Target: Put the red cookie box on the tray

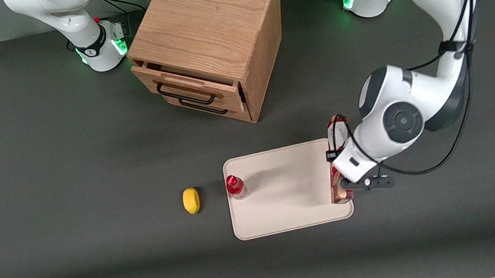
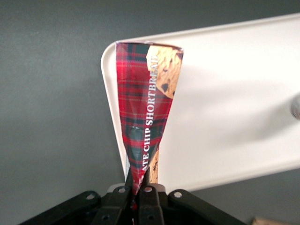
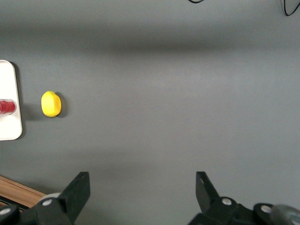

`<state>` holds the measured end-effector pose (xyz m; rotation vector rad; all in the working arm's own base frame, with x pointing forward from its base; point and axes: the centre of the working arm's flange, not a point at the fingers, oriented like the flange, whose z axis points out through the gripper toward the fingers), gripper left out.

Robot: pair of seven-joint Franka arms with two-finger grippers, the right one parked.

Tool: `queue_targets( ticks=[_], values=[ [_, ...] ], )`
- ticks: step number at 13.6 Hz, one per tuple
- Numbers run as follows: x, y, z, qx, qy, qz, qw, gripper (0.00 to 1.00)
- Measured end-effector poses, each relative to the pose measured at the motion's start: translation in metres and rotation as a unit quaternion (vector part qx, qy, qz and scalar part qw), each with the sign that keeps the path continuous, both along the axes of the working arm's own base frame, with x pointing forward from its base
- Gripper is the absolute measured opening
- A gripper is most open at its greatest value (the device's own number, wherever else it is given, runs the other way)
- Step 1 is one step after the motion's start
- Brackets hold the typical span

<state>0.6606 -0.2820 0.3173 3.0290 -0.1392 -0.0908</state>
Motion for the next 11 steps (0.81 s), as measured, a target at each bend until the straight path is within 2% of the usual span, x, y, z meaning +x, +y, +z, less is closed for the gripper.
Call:
queue_targets(
  ticks=[2,7,8,10,11],
  values=[
    [0.008,-0.004,-0.025,-0.002,-0.007,0.032,0.9995,0.03],
    [0.008,-0.008,-0.075,0.005,0.006,0.069,0.9976,0.03],
    [0.007,-0.007,-0.078,0.007,0.008,0.07,0.9975,0.08],
    [0.011,-0.003,-0.078,0.017,-0.008,0.066,0.9976,0.29],
    [0.015,-0.001,-0.075,0.014,-0.024,0.066,0.9974,0.49]
  ],
)
